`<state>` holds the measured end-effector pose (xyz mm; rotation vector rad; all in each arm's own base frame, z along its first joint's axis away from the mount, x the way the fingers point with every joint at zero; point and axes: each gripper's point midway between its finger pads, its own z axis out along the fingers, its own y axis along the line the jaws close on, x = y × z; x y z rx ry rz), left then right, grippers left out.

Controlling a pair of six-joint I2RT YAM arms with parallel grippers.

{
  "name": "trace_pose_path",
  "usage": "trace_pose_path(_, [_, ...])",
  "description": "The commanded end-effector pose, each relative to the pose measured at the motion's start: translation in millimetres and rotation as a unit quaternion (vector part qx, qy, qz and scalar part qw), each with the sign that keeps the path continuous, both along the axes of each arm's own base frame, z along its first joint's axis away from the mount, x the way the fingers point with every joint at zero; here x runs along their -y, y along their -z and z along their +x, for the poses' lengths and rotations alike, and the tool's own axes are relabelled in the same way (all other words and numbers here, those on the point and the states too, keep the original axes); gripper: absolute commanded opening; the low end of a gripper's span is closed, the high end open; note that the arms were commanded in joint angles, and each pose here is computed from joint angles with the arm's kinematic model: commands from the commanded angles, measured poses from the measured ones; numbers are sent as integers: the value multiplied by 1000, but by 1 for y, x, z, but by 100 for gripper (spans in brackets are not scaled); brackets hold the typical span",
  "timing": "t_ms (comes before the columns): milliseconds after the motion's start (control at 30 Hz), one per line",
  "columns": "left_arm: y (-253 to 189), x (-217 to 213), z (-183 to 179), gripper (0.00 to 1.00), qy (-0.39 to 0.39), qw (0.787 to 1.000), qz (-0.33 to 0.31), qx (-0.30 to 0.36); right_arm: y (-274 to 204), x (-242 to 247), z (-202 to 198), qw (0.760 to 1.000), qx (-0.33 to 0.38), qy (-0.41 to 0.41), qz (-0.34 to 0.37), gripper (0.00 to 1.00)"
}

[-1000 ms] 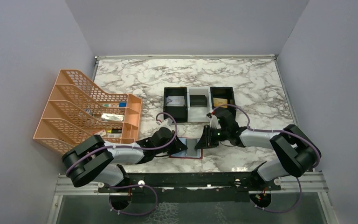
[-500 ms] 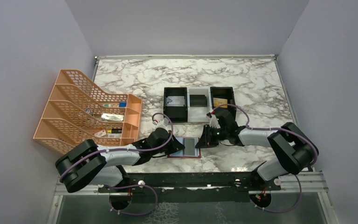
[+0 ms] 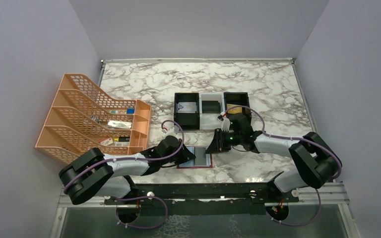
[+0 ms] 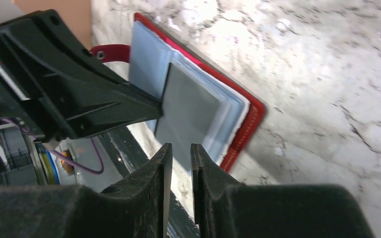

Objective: Take the credit cards out of the card holder

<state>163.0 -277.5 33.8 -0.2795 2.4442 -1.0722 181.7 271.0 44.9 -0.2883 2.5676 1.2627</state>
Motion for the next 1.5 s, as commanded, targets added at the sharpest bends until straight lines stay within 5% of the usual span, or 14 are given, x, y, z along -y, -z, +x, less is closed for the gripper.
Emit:
trace_pose_path(0, [-4, 2, 6, 0, -2, 1000, 2, 10, -18, -20, 2, 998, 17, -35, 42, 22])
trace_pose_path(733, [-10, -6, 8, 0, -21, 1000, -5, 21, 50, 9, 3, 996, -21, 8, -90, 21])
trace_pose_path(1233, [-10, -17, 10, 0, -34, 999, 9, 24, 50, 7, 4, 996, -17, 1, -86, 21])
trace_pose_path(1467, [-1, -16, 8, 0, -27, 999, 21, 16, 5, -8, 15, 998, 36, -20, -36, 22])
